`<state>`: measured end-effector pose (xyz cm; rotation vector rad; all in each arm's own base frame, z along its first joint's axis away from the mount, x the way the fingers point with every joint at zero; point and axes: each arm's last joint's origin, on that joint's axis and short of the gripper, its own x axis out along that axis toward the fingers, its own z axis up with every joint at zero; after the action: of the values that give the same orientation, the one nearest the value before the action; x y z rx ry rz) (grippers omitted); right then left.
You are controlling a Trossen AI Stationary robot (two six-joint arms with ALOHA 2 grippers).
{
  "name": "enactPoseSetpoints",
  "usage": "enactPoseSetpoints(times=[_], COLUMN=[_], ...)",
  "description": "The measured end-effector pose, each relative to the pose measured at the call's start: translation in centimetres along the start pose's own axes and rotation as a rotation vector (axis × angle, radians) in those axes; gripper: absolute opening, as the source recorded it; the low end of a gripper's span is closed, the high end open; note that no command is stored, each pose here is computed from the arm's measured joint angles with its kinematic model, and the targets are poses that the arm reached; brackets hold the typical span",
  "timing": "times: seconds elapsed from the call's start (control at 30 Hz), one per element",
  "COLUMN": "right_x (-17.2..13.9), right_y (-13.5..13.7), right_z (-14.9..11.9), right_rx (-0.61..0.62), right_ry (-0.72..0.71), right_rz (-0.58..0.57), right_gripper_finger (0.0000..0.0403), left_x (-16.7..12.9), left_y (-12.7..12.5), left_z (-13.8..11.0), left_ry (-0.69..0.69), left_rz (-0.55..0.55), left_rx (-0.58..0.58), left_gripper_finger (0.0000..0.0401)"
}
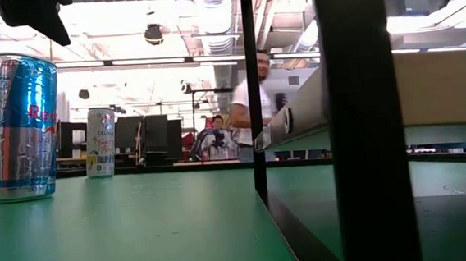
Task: Place canned beverage on shelf
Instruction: Put the blue soda can on the shelf aligned with the other blue soda can
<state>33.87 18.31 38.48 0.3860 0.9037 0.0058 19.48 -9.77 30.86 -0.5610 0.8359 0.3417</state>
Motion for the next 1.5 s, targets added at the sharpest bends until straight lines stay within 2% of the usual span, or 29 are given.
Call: enactPoseSetpoints(times=[0.27, 0.5, 0.93, 1.13, 1.27, 1.5], right_x=[0.0, 0.0, 0.0, 0.0, 0.0, 0.0], right_y=[-0.2, -0.2, -0.2, -0.2, -0.2, -0.2], right_z=[0.2, 0.2, 0.2, 0.1, 0.1, 0.1], right_rx=[0.031, 0.039, 0.038, 0.037, 0.037, 0.036], right_ry=[-0.002, -0.002, -0.002, -0.001, -0.001, 0.0], right_rz=[-0.003, -0.004, -0.003, -0.004, -0.004, -0.004], right_gripper_finger=[0.0312, 0.0312, 0.0312, 0.0312, 0.0312, 0.0312], left_x=[0.0, 0.1, 0.3, 2.0, 3.1, 3.4], left_y=[0.1, 1.1, 0.5, -0.5, -1.0, -1.0], left_z=[-0.1, -0.2, -0.7, -1.9, -2.3, -2.6], left_ry=[0.006, 0.034, 0.063, 0.103, 0.125, 0.139], left_rz=[0.013, 0.102, 0.076, 0.134, 0.164, 0.19], left_rx=[0.064, 0.026, 0.045, 0.1, 0.093, 0.048], left_gripper_finger=[0.0307, 0.0307, 0.0309, 0.0347, 0.0375, 0.0385])
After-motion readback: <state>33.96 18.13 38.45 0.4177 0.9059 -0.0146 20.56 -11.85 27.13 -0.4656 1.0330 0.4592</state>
